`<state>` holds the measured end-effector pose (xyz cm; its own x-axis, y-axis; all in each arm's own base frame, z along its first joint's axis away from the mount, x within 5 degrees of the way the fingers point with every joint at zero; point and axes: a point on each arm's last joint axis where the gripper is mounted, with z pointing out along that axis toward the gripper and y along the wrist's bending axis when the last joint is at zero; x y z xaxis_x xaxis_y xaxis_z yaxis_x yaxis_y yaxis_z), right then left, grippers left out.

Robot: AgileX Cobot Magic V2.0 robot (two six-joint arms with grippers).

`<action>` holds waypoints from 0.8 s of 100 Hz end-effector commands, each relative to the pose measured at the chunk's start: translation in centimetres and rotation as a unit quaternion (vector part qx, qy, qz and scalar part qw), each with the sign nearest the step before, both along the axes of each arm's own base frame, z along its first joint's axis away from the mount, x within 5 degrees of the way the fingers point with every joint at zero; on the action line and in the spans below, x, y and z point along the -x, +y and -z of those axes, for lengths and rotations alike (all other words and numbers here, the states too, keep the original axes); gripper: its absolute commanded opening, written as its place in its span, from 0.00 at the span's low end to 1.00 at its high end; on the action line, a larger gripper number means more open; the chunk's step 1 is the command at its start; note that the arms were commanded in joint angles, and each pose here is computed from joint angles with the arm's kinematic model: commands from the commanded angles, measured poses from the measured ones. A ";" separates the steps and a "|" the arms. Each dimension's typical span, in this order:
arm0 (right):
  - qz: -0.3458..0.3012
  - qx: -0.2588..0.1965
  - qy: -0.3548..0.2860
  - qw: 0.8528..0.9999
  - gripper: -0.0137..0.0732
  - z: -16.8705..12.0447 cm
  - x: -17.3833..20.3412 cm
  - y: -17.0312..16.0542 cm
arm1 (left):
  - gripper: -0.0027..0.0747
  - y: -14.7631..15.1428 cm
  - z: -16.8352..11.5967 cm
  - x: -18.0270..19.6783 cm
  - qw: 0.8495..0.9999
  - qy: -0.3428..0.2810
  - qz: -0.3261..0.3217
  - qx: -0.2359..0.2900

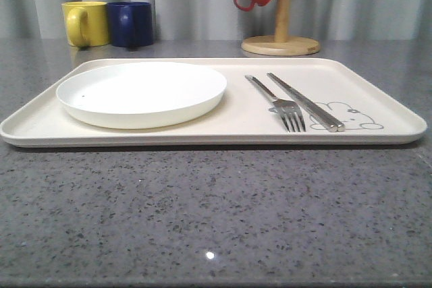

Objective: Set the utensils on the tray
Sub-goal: 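Grasp the silver spoon with the right gripper, then lay the spoon on the tray beside the chopsticks and release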

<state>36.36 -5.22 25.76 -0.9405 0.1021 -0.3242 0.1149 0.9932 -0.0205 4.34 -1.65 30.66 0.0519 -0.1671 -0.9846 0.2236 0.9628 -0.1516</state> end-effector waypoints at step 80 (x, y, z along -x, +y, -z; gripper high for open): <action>-0.110 -0.076 -0.086 0.987 0.09 -5.0 1.2 17.0 | 0.01 0.3 -1.3 0.1 0.999 -0.034 -0.016 0.013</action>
<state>35.01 11.61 29.07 -0.9157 -0.0469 -0.3992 -0.1046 0.9868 0.1240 4.34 -1.65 30.66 0.0519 -0.1671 -0.9846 0.2236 0.9628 -0.1516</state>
